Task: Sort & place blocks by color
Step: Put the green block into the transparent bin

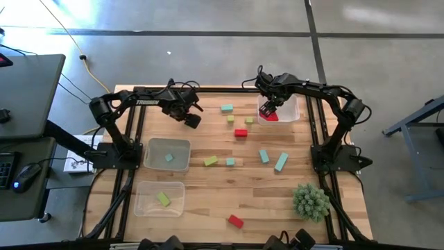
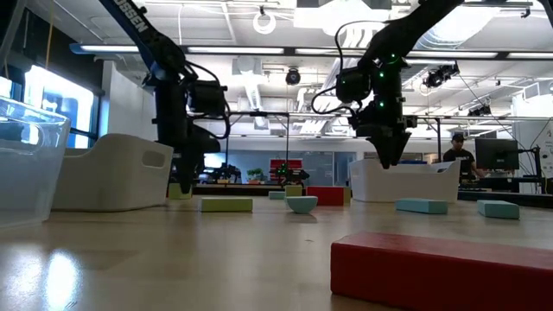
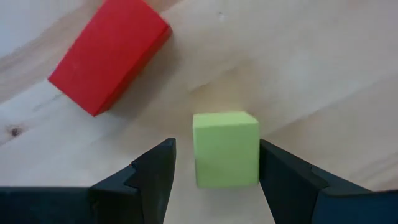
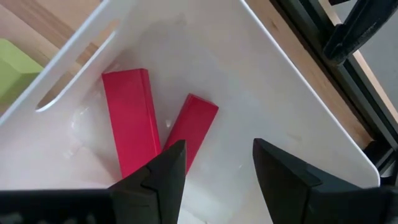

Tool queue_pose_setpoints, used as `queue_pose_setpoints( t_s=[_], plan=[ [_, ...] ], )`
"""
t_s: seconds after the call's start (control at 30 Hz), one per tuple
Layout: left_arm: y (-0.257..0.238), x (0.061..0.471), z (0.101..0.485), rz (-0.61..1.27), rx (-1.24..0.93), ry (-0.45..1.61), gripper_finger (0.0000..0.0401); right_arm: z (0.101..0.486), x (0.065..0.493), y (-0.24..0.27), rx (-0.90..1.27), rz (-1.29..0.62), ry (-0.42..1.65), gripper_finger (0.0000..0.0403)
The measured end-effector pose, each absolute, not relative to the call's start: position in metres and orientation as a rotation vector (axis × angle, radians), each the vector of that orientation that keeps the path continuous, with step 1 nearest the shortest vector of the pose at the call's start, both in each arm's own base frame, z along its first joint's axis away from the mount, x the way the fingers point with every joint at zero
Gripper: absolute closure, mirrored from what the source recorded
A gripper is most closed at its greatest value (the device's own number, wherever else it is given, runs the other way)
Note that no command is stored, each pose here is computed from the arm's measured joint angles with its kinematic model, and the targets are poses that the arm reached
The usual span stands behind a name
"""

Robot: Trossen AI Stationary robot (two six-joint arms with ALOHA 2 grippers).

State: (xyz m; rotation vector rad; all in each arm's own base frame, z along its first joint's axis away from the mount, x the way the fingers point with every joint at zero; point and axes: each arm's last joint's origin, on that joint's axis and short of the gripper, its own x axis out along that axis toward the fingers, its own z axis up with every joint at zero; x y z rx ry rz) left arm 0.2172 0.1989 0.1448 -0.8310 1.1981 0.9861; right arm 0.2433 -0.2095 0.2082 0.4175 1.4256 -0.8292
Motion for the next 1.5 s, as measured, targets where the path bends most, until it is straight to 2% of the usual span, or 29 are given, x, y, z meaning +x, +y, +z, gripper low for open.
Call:
queue_pose_setpoints(
  t_s=[0.2,0.5,0.87,1.1,1.3,1.5],
  plan=[
    [0.200,0.217,0.144,0.979,-0.799,1.210,0.0211,0.208,0.243,-0.210,0.422,-0.833,1.423,0.0229],
    [0.200,0.216,0.144,0.911,-0.716,1.255,0.0294,0.208,0.243,-0.210,0.426,-0.837,1.421,0.0229],
    [0.194,0.219,0.154,0.681,-0.830,1.195,0.0293,0.208,0.249,-0.203,0.534,-0.733,1.386,0.0240],
    [0.187,0.218,0.181,0.543,-0.851,1.073,0.0294,0.215,0.255,-0.190,0.621,-0.652,1.341,0.0258],
    [0.178,0.214,0.214,0.426,-0.850,0.918,0.0290,0.240,0.255,-0.173,0.664,-0.653,1.227,0.0259],
    [0.170,0.212,0.245,0.292,-0.868,0.727,0.0291,0.275,0.259,-0.151,0.691,-0.598,1.009,0.0259]
  ],
)
